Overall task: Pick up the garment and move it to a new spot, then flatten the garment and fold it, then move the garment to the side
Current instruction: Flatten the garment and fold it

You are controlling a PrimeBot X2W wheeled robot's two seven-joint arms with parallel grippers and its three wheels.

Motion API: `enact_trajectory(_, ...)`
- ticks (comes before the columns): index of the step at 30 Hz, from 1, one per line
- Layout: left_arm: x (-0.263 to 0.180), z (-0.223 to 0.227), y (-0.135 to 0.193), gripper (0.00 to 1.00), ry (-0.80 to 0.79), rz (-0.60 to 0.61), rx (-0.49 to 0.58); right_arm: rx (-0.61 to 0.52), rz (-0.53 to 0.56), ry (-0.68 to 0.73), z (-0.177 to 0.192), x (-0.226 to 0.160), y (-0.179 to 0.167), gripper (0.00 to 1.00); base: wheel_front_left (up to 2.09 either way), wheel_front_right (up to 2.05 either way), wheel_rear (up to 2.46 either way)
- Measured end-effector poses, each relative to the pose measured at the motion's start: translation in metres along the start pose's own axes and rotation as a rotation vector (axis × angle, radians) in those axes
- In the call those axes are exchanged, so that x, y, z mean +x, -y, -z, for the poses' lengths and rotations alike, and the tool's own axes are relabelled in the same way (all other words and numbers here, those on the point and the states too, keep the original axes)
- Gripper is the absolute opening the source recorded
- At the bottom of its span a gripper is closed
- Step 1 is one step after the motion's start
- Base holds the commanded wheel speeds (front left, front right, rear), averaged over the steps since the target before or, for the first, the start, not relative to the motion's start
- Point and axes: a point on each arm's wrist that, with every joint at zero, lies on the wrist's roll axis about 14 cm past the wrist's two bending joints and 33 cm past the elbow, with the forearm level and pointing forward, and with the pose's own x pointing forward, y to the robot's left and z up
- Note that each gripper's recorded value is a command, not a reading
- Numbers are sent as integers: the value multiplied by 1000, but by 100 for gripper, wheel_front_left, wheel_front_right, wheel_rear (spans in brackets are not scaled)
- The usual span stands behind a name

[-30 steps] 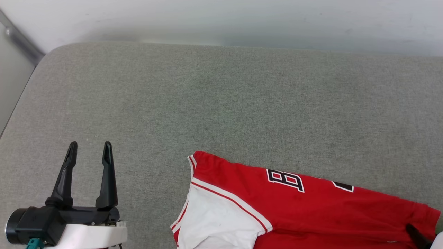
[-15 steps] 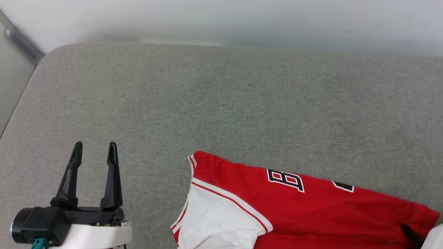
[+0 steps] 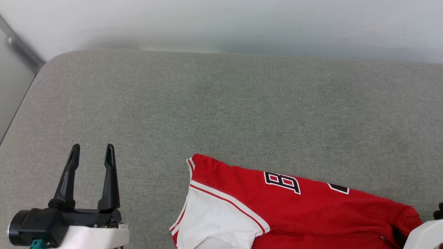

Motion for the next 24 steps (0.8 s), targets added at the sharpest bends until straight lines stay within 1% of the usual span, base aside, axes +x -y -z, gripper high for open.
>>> enact_trajectory(3,-1,-1,2,100,2,5,-4,3,22,44,-12,-5,8,0,0,0,0)
enact_trajectory(9,-1,-4,5,100,12,14,-9,23,106,130,-39,-20,42,0,0,0,0)
enact_trajectory(11,-1,-5,5,100,14,15,-10,43,102,154,-46,-23,43,0,0,0,0)
enact_trajectory(15,-3,-7,5,100,19,15,-14,44,56,183,-58,-27,29,0,0,0,0)
enact_trajectory(18,-6,-7,5,100,18,11,-18,39,-5,201,-64,-31,9,0,0,0,0)
enact_trajectory(24,-13,-10,2,100,20,1,-23,-15,-133,179,-58,-46,-38,0,0,0,0)
